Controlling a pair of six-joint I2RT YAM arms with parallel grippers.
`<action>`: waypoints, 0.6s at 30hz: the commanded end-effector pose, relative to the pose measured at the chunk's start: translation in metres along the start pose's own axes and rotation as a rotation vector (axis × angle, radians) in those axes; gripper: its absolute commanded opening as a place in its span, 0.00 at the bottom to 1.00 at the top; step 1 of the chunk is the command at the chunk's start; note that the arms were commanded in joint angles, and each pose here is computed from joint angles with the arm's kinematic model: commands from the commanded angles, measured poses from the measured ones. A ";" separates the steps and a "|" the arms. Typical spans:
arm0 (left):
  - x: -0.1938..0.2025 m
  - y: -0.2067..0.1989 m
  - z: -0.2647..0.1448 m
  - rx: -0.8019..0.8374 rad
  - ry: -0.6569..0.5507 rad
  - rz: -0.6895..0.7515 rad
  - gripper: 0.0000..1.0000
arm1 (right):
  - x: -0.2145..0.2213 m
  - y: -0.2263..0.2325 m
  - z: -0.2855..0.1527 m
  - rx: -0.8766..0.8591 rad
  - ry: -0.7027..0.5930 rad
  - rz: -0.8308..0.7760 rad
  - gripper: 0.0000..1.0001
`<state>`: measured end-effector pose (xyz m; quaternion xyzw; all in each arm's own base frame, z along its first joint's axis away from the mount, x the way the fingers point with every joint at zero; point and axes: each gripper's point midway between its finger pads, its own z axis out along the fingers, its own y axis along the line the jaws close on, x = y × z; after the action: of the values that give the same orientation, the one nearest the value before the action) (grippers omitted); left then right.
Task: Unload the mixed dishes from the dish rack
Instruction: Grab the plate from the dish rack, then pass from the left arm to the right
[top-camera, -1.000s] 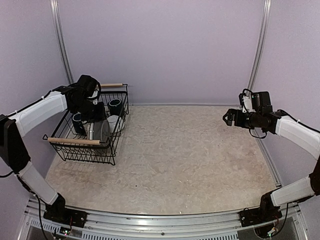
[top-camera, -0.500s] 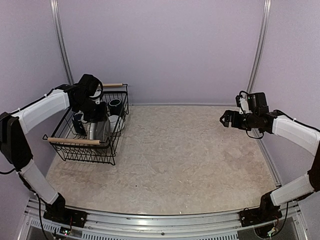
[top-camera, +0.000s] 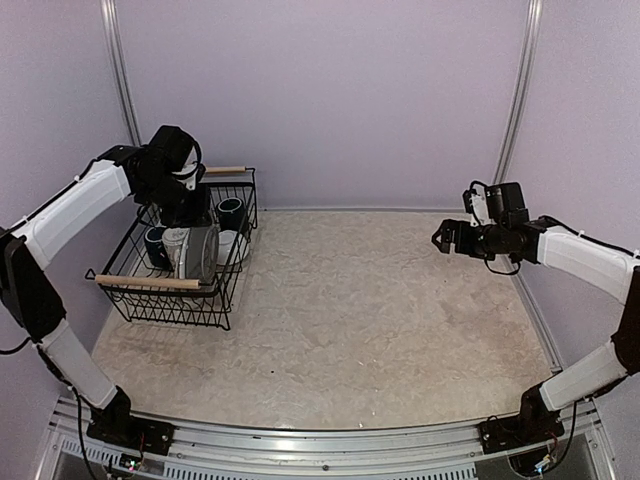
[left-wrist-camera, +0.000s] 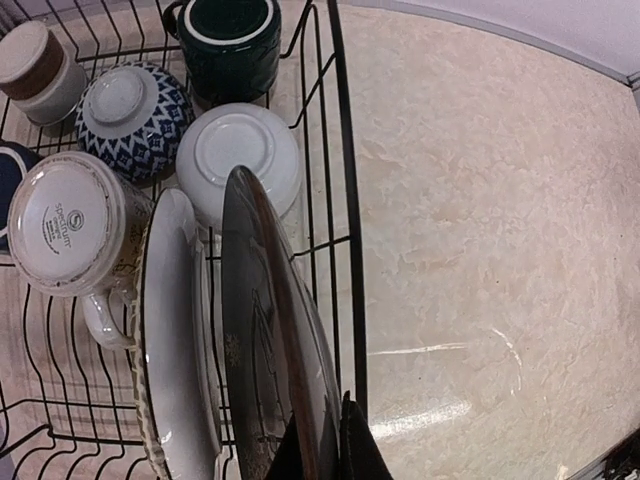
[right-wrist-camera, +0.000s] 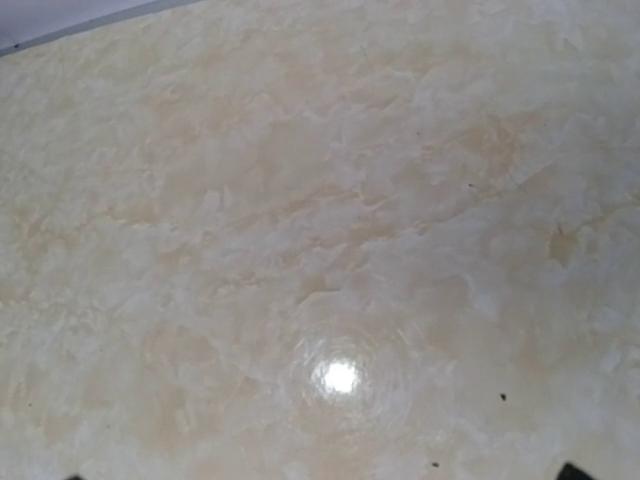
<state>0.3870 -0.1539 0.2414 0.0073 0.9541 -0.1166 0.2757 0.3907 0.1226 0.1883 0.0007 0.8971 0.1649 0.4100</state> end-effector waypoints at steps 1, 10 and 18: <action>-0.033 -0.034 -0.055 0.080 -0.168 0.121 0.00 | -0.007 0.004 0.004 0.014 -0.005 0.010 1.00; -0.065 -0.073 -0.085 0.112 -0.431 0.345 0.00 | -0.013 0.015 0.029 0.015 0.019 0.082 1.00; -0.067 -0.143 -0.076 0.025 -0.857 0.850 0.00 | -0.047 0.078 0.072 -0.153 0.035 0.199 1.00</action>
<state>0.3798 -0.2380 0.3007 0.2722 0.8298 -0.0694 0.4822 0.4469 0.1725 0.1853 0.0451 0.8989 0.2095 0.3821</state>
